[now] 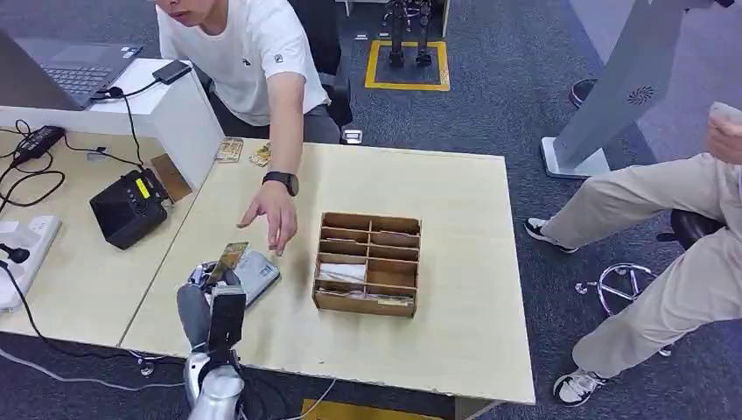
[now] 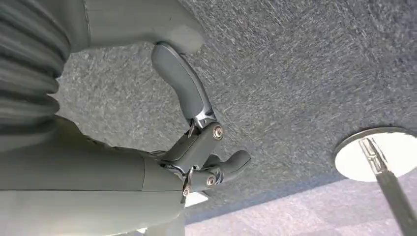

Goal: Pass the card to the sensor for recognition and then transmit it.

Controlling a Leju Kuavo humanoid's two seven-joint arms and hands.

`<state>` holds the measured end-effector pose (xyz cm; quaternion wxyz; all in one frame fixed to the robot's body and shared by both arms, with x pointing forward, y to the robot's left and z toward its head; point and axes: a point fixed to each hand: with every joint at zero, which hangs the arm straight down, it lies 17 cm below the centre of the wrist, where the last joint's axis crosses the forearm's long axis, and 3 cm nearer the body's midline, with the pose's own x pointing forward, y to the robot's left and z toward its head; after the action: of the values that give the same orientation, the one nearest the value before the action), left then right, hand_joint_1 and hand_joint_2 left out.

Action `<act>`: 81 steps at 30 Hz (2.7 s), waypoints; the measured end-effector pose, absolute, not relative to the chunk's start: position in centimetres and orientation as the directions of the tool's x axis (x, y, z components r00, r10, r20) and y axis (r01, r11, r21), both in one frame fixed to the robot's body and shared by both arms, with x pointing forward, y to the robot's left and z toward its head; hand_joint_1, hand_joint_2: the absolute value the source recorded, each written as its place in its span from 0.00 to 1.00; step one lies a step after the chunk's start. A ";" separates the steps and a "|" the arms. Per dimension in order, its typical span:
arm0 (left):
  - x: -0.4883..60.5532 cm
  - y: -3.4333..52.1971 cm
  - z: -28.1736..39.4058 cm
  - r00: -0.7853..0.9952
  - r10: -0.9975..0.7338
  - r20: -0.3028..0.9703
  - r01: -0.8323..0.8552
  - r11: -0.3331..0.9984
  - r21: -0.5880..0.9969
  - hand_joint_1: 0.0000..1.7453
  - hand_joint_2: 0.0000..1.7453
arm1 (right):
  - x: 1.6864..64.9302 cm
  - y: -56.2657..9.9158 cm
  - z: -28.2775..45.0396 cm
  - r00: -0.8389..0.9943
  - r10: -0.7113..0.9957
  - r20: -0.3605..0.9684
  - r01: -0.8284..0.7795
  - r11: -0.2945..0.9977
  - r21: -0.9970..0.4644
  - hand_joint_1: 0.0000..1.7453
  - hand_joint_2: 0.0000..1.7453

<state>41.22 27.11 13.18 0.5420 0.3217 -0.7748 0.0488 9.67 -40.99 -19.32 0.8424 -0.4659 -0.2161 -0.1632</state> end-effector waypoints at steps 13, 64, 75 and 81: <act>46.6 23.1 21.4 -0.342 -0.373 0.862 -0.487 0.855 0.178 1.00 1.00 | 11.0 -40.6 -19.1 0.857 0.011 0.515 0.429 0.539 -0.725 0.00 1.00; 34.1 10.2 25.5 -0.735 -0.096 0.671 0.119 0.956 0.267 0.00 1.00 | 11.8 -40.6 -18.8 0.842 0.048 0.537 0.429 0.544 -0.721 0.00 1.00; 32.7 4.5 20.0 -0.757 -0.313 0.573 0.162 0.760 0.629 0.00 1.00 | 12.0 -40.7 -18.8 0.843 0.063 0.534 0.417 0.550 -0.724 0.00 1.00; 33.6 3.7 17.8 -0.750 -0.457 0.478 0.098 0.638 0.764 0.00 1.00 | 12.1 -40.7 -18.9 0.846 0.071 0.529 0.408 0.553 -0.727 0.00 1.00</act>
<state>33.62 3.74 17.76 0.3371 0.1068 -0.8399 -0.4117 12.05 -40.67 -18.86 0.8421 -0.4622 -0.2592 -0.1002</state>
